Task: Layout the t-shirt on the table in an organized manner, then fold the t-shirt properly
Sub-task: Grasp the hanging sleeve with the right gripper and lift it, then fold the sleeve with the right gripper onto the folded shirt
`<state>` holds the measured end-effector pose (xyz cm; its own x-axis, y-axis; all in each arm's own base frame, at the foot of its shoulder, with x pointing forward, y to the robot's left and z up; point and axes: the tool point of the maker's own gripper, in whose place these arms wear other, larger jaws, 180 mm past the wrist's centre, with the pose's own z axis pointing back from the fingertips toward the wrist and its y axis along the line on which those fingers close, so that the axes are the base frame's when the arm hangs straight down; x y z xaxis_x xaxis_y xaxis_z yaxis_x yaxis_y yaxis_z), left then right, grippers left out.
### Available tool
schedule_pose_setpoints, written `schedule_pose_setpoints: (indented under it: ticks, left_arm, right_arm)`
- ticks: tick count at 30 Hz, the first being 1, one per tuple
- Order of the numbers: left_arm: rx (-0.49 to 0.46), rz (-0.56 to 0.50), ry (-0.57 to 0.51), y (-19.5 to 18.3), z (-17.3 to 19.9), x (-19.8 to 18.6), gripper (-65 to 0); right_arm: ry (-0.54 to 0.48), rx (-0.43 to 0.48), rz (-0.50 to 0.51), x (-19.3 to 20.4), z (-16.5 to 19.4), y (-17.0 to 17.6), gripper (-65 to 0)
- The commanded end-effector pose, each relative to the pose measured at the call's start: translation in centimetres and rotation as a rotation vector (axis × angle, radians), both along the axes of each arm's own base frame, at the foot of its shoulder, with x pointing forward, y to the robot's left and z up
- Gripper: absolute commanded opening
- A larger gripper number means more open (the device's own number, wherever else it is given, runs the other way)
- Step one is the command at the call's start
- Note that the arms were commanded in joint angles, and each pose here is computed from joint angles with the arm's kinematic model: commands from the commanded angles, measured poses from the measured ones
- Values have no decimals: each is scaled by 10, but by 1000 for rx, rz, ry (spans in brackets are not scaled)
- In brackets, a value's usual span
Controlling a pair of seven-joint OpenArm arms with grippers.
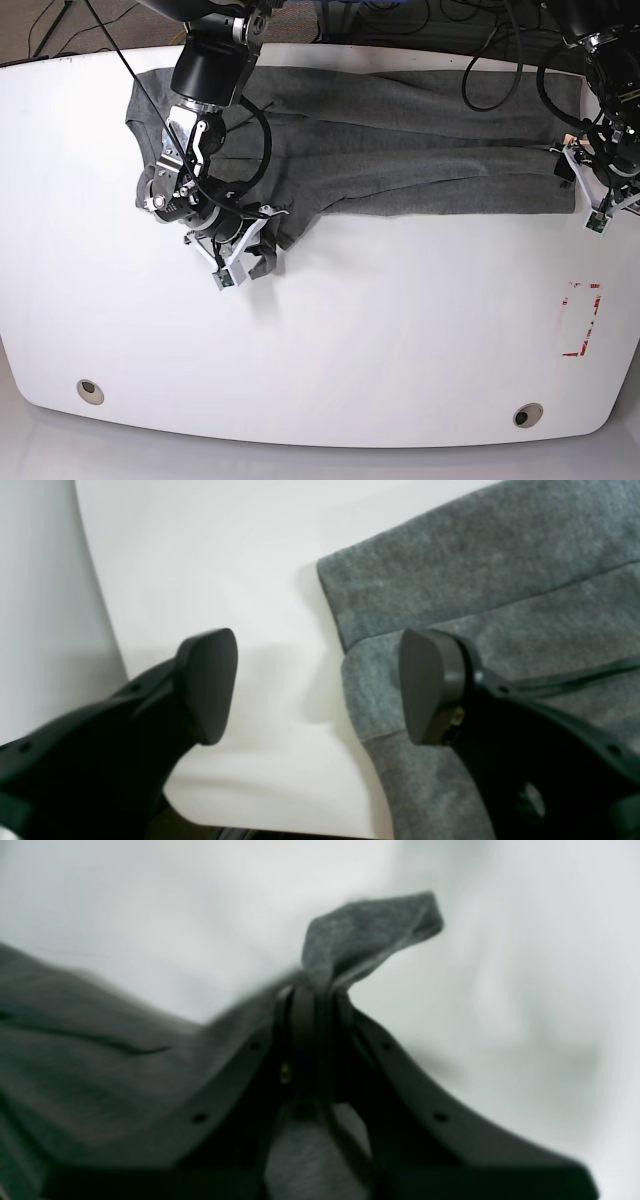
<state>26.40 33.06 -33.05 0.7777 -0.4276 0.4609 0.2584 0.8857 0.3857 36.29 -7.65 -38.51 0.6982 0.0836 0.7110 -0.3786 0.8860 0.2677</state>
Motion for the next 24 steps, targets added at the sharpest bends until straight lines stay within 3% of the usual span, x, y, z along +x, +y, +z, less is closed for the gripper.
schedule_pose_setpoints:
  ticks: [1, 12, 24]
  left_arm:
    - [20, -4, -36, 5, 12, 7, -186]
    - [-11, -1, -9, 1, -1, 8, -186]
    - [-58, 41, 33, 9, -19, 10, -186]
  right_arm:
    - [-96, 34, 22, 10, 32, 4, -633]
    - [-153, 191, 191, -29, 77, 19, -631]
    - [-67, 416, 384, -106, 86, 33, -631]
